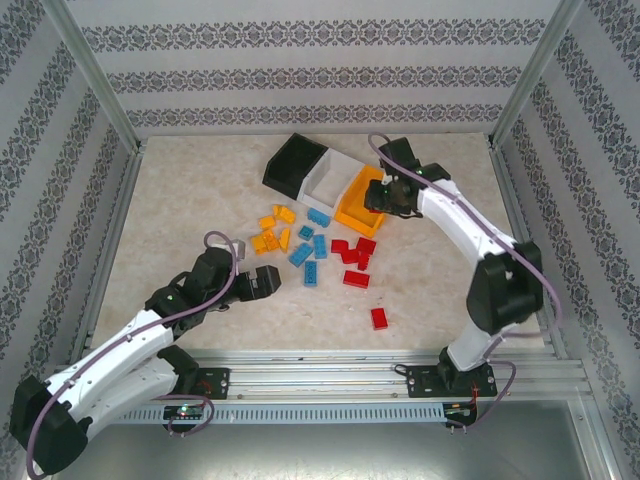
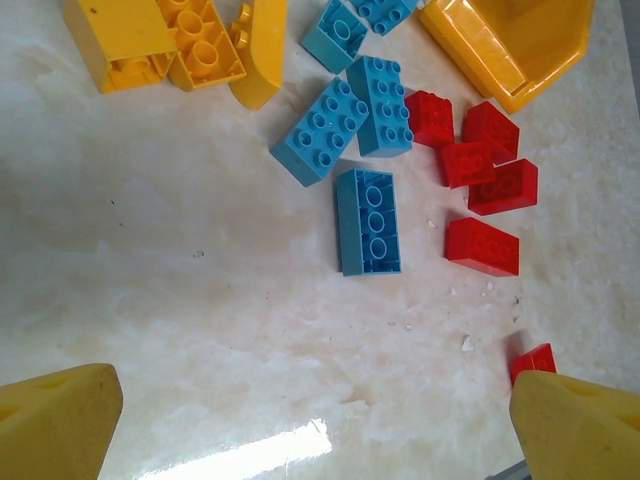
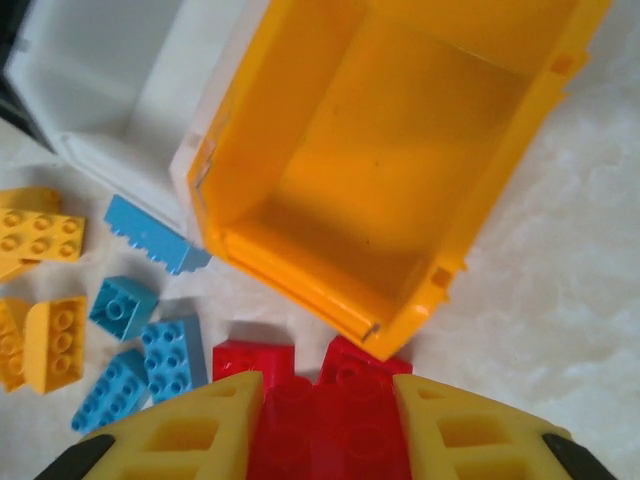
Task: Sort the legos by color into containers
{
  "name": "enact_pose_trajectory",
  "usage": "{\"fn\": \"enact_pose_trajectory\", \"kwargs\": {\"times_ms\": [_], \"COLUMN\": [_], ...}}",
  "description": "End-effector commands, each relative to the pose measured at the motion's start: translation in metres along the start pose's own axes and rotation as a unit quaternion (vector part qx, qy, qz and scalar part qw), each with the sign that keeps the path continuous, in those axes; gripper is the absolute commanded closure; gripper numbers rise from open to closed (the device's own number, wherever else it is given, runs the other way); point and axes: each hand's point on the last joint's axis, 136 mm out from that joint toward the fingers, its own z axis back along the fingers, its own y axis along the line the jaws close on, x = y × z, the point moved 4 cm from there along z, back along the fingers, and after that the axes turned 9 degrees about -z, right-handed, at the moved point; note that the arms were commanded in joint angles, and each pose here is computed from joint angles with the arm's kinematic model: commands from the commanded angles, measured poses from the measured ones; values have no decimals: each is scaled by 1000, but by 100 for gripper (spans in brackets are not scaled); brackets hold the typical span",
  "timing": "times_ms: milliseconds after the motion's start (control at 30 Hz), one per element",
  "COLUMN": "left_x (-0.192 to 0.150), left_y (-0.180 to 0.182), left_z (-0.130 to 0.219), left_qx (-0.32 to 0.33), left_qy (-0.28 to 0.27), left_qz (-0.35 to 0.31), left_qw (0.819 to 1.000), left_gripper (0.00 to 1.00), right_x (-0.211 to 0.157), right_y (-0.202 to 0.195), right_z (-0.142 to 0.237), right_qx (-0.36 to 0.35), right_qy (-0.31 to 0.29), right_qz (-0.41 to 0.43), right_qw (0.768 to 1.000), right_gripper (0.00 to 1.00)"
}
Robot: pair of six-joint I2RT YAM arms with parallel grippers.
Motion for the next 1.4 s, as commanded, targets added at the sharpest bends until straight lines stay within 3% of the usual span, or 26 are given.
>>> {"fn": "enact_pose_trajectory", "kwargs": {"times_ms": [0, 300, 600, 900, 1133, 1367], "left_x": [-9, -8, -8, -5, -5, -1], "left_y": [1, -1, 0, -5, -7, -13], "left_z": [5, 6, 1, -1, -1, -2], "left_qx": [4, 8, 15, -4, -15, -35], "left_qy": [22, 36, 42, 35, 26, 14], "left_qz": [-9, -16, -15, -2, 8, 0], "left_qw": [1000, 999, 999, 999, 1000, 999], "left_gripper": [0, 0, 0, 0, 0, 0], "right_x": [15, 20, 18, 31, 34, -28], "right_y": [5, 5, 0, 5, 5, -19], "right_z": [-21, -77, -89, -57, -14, 40], "right_qx": [-5, -33, -37, -24, -14, -1], "right_qy": [9, 44, 55, 26, -1, 1], "right_qz": [15, 21, 17, 15, 22, 40], "right_qw": [1000, 998, 998, 999, 1000, 999], "right_gripper": [79, 79, 67, 49, 45, 37]}}
